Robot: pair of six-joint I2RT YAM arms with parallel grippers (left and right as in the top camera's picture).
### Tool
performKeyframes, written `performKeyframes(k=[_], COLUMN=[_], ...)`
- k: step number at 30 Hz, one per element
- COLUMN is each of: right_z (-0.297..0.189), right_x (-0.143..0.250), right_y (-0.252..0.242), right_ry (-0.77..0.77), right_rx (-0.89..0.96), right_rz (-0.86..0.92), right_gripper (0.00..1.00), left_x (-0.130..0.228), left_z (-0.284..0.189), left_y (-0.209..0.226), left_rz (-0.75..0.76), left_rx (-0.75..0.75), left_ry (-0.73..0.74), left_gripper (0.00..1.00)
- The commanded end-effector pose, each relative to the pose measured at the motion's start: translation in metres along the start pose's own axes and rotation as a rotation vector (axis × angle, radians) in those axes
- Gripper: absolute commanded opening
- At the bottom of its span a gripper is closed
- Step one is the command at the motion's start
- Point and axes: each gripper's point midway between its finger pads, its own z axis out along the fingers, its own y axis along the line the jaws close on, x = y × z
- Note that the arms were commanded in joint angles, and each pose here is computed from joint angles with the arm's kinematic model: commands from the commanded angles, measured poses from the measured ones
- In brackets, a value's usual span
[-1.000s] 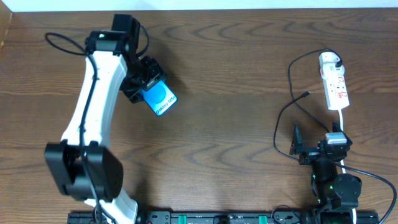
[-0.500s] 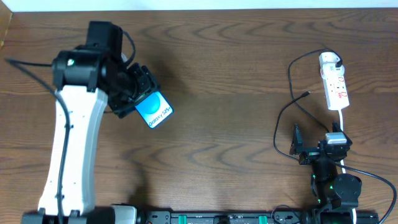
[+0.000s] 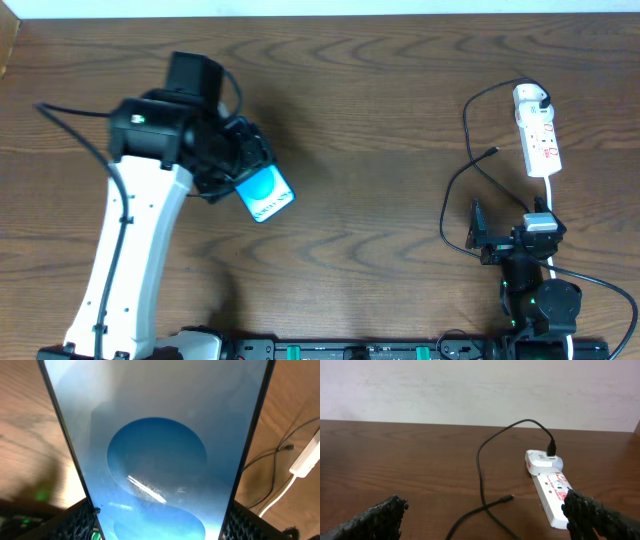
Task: Plug charger to phone and switch on socket
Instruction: 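Lift the phone with the left gripper and tilt it upright toward center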
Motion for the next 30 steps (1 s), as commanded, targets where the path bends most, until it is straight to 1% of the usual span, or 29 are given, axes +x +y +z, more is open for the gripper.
performKeyframes(k=[1, 5, 13, 16, 20, 24, 27, 30], right_z=[0.000, 0.000, 0.000, 0.000, 0.000, 0.000, 0.000, 0.000], right_x=[0.002, 0.002, 0.002, 0.002, 0.002, 0.002, 0.002, 0.002], right_y=[-0.003, -0.003, -0.003, -0.003, -0.003, -0.003, -0.003, -0.003], right_ry=[0.006, 0.006, 0.006, 0.006, 0.006, 0.006, 0.006, 0.006], right_rx=[0.012, 0.012, 0.012, 0.012, 0.012, 0.012, 0.012, 0.012], right_rz=[-0.011, -0.011, -0.011, -0.011, -0.011, -0.011, -0.011, -0.011], right_gripper=[0.99, 0.99, 0.99, 0.99, 0.99, 0.99, 0.99, 0.99], left_x=[0.010, 0.015, 0.011, 0.011, 0.013, 0.022, 0.032, 0.037], left_z=[0.013, 0.035, 0.065, 0.080, 0.102, 0.121, 0.125, 0.120], left_y=[-0.011, -0.030, -0.059, -0.074, -0.082, -0.089, -0.099, -0.109], left_rz=[-0.015, 0.025, 0.036, 0.036, 0.020, -0.011, -0.031, -0.034], left_rx=[0.023, 0.086, 0.202, 0.258, 0.284, 0.318, 0.382, 0.452], left_ry=[0.019, 0.050, 0.142, 0.205, 0.291, 0.416, 0.520, 0.585], left_gripper=[0.68, 0.68, 0.68, 0.68, 0.68, 0.68, 0.68, 0.68])
